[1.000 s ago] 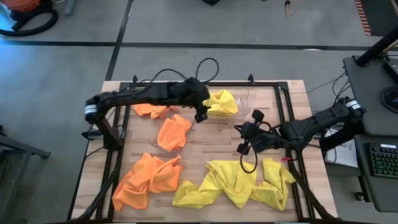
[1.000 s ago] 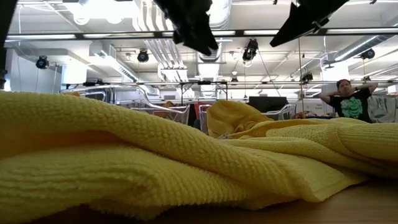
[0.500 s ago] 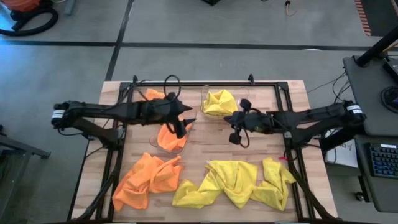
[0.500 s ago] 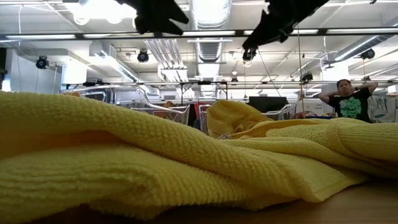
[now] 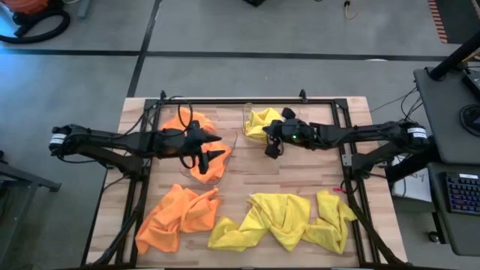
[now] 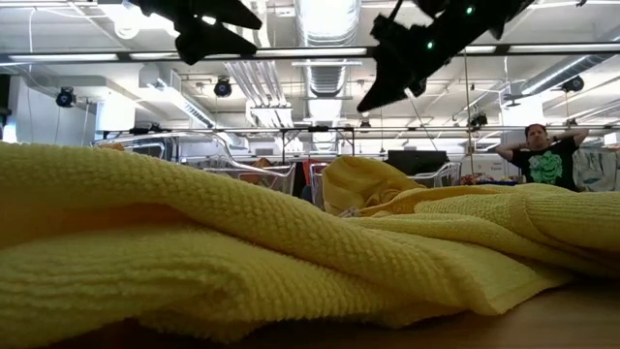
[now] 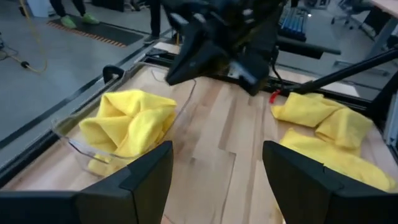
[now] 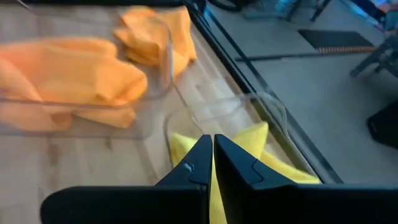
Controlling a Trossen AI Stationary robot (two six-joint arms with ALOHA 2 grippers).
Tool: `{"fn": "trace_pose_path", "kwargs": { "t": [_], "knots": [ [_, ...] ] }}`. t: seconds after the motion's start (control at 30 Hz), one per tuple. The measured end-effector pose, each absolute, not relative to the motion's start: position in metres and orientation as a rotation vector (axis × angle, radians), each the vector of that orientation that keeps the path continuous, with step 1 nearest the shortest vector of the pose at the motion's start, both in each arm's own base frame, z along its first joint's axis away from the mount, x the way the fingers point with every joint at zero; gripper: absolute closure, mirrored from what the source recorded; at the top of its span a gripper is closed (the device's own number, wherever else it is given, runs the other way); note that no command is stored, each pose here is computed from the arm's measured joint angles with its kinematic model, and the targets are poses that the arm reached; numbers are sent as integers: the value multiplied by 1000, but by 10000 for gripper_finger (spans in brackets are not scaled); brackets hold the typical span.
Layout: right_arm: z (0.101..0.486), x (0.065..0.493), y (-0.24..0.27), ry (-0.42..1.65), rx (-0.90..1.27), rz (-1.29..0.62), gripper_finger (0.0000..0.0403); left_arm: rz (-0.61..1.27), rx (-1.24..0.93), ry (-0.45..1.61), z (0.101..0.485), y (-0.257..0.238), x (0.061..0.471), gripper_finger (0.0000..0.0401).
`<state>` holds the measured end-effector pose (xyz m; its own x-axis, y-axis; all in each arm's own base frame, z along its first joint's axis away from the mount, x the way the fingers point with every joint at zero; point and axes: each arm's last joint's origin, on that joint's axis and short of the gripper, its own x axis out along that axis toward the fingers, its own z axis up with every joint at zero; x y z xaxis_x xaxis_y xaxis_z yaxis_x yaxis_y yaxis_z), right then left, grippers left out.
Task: Sort microfiber towel by color & place in baskets
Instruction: Put the yellow microfiber towel into the right transparent bin
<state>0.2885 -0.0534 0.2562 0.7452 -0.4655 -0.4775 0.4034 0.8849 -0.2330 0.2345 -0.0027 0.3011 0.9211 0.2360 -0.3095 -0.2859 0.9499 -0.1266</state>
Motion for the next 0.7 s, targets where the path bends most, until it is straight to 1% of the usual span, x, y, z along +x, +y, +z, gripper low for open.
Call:
{"fn": "trace_pose_path", "kwargs": {
  "t": [0.3, 0.43, 0.7],
  "knots": [
    [215, 308, -74, 667, -107, -519, 390, 263, -198, 261, 296, -3, 221, 169],
    [198, 312, -84, 715, -68, -553, 390, 263, -198, 257, 296, -3, 220, 169],
    [188, 308, -108, 714, 102, -558, 390, 263, -197, 261, 296, -3, 220, 169]
  ]
}}
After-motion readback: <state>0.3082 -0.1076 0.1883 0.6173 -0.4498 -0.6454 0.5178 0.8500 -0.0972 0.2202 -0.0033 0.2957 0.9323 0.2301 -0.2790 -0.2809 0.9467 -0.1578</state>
